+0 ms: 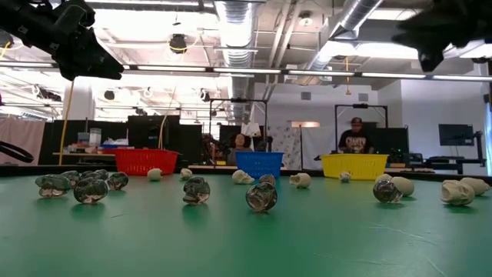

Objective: Sort Halloween decoration
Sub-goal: Put the white skull toy into the yellow bin

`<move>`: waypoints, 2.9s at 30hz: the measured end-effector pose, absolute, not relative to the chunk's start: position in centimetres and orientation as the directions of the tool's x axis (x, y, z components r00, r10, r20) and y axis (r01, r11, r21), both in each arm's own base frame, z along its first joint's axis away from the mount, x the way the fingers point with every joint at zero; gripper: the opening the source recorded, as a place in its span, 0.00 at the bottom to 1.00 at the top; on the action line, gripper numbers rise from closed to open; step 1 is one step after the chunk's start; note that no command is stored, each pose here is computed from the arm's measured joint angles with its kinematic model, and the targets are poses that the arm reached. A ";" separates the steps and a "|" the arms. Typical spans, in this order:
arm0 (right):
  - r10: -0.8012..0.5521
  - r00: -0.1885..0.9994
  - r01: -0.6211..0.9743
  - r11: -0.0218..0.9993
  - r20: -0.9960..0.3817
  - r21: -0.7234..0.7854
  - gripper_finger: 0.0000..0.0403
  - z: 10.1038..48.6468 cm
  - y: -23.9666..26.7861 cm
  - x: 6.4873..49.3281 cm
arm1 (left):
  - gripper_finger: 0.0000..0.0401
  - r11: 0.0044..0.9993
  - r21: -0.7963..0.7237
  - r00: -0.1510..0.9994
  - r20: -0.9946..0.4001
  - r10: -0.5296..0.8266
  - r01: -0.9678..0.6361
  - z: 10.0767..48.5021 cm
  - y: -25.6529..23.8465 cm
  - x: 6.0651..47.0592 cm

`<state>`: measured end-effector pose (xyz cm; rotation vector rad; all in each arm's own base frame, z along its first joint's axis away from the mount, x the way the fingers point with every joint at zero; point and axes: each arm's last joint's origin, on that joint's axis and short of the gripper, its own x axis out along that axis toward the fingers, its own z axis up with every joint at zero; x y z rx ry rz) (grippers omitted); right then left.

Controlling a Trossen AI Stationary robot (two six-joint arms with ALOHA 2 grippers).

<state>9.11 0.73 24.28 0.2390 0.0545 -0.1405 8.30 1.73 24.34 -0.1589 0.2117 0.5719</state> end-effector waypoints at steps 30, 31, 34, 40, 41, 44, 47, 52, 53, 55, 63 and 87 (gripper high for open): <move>0.030 0.910 0.087 0.961 -0.415 0.261 0.47 17.2 2.8 16.0 | 0.42 0.829 -0.090 0.820 -0.242 0.519 -0.551 24.3 1.7 8.3; 0.037 0.909 0.075 0.966 -0.415 0.249 0.49 17.1 3.0 16.2 | 0.42 0.829 -0.090 0.820 -0.242 0.519 -0.552 24.3 1.7 8.3; 0.027 0.905 0.079 0.970 -0.424 0.229 0.54 16.6 3.4 16.8 | 0.42 0.829 -0.090 0.820 -0.242 0.519 -0.552 24.3 1.7 8.3; -0.077 0.925 0.161 0.966 -0.372 0.200 0.59 16.3 3.4 18.1 | 0.42 0.829 -0.090 0.820 -0.242 0.519 -0.551 24.3 1.7 8.3; -0.092 0.926 0.172 0.967 -0.367 0.190 0.59 16.2 3.4 18.2 | 0.42 0.829 -0.090 0.820 -0.242 0.519 -0.551 24.3 1.7 8.3; -0.132 0.922 0.202 0.966 -0.364 0.160 0.59 15.7 3.5 18.8 | 0.42 0.829 -0.090 0.820 -0.242 0.519 -0.551 24.3 1.7 8.3; -0.149 0.923 0.215 0.964 -0.354 0.154 0.59 15.1 3.6 19.5 | 0.42 0.830 -0.090 0.820 -0.242 0.519 -0.551 24.3 1.7 8.3; -0.154 0.911 0.218 0.967 -0.384 0.131 0.59 14.0 4.1 21.5 | 0.42 0.829 -0.090 0.820 -0.242 0.519 -0.551 24.3 1.7 8.3; -0.155 0.906 0.218 0.968 -0.393 0.122 0.59 13.9 4.2 22.1 | 0.42 0.829 -0.090 0.820 -0.242 0.519 -0.551 24.3 1.7 8.3; -0.156 0.900 0.208 0.974 -0.408 0.085 0.59 13.7 4.5 23.3 | 0.42 0.829 -0.090 0.820 -0.242 0.519 -0.551 24.3 1.7 8.3; -0.158 0.891 0.118 0.986 -0.426 -0.120 0.59 13.9 5.6 28.2 | 0.42 0.829 -0.090 0.820 -0.242 0.519 -0.551 24.3 1.7 8.3; -0.177 0.784 0.218 0.976 -0.595 -0.004 0.59 9.1 4.4 29.7 | 0.42 0.830 -0.090 0.820 -0.242 0.518 -0.551 24.3 1.7 8.3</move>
